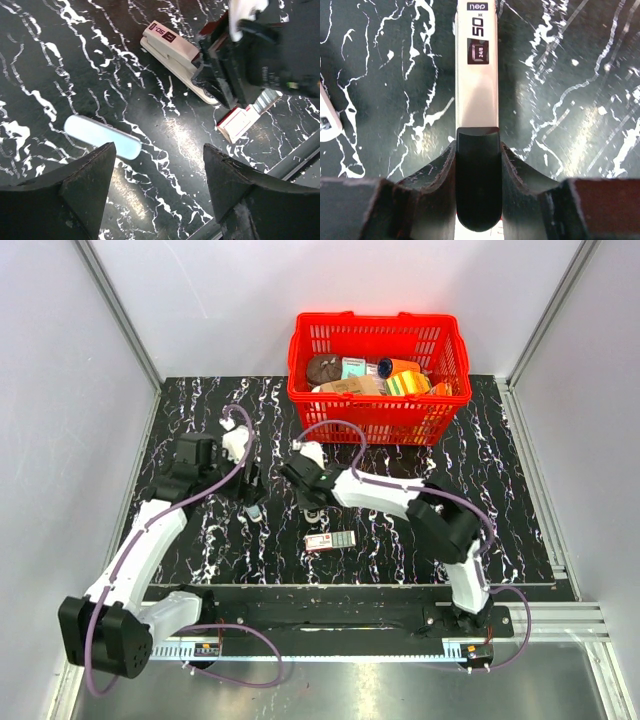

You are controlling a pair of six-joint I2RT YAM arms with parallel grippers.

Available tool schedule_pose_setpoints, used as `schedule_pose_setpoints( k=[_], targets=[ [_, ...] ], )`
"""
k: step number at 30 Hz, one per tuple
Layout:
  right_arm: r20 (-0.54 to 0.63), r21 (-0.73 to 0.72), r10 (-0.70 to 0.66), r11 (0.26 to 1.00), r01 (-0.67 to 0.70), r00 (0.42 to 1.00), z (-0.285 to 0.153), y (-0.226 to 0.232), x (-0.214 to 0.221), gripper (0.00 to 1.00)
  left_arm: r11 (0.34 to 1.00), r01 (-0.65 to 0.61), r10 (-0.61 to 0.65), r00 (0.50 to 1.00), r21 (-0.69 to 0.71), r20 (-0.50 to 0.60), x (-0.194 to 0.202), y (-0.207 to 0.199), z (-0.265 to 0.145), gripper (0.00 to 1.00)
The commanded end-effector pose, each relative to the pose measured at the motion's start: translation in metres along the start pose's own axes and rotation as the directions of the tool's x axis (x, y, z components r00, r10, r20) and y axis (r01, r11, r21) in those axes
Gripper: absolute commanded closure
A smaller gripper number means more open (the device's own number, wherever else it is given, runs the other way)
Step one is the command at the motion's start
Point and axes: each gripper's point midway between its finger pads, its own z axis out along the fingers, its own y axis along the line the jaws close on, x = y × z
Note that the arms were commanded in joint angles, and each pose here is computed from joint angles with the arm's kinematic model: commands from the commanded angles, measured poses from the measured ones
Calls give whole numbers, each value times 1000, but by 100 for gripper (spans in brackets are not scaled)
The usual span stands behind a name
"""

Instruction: Unload the staples from the stapler

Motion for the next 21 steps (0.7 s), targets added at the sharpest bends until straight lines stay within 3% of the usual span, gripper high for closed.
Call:
schedule_pose_setpoints(
  k=[1,8,11,21],
  targets=[
    [260,-176,245,963,-203,934,-58,10,-73,100,994,7,-15,998,112,65,-16,-23,11,26],
    [357,-250,350,929,-273,866,-79,7,-97,100,975,-90,77,994,202,71,-8,-57,28,10],
    [389,-286,401,909,-305,829,-87,8,-108,100,963,-59,51,998,264,37,-1,-68,37,5],
    [397,-397,526,838,-376,752,-107,11,-129,100,924,-11,5,1000,382,16,9,-84,55,5]
  ],
)
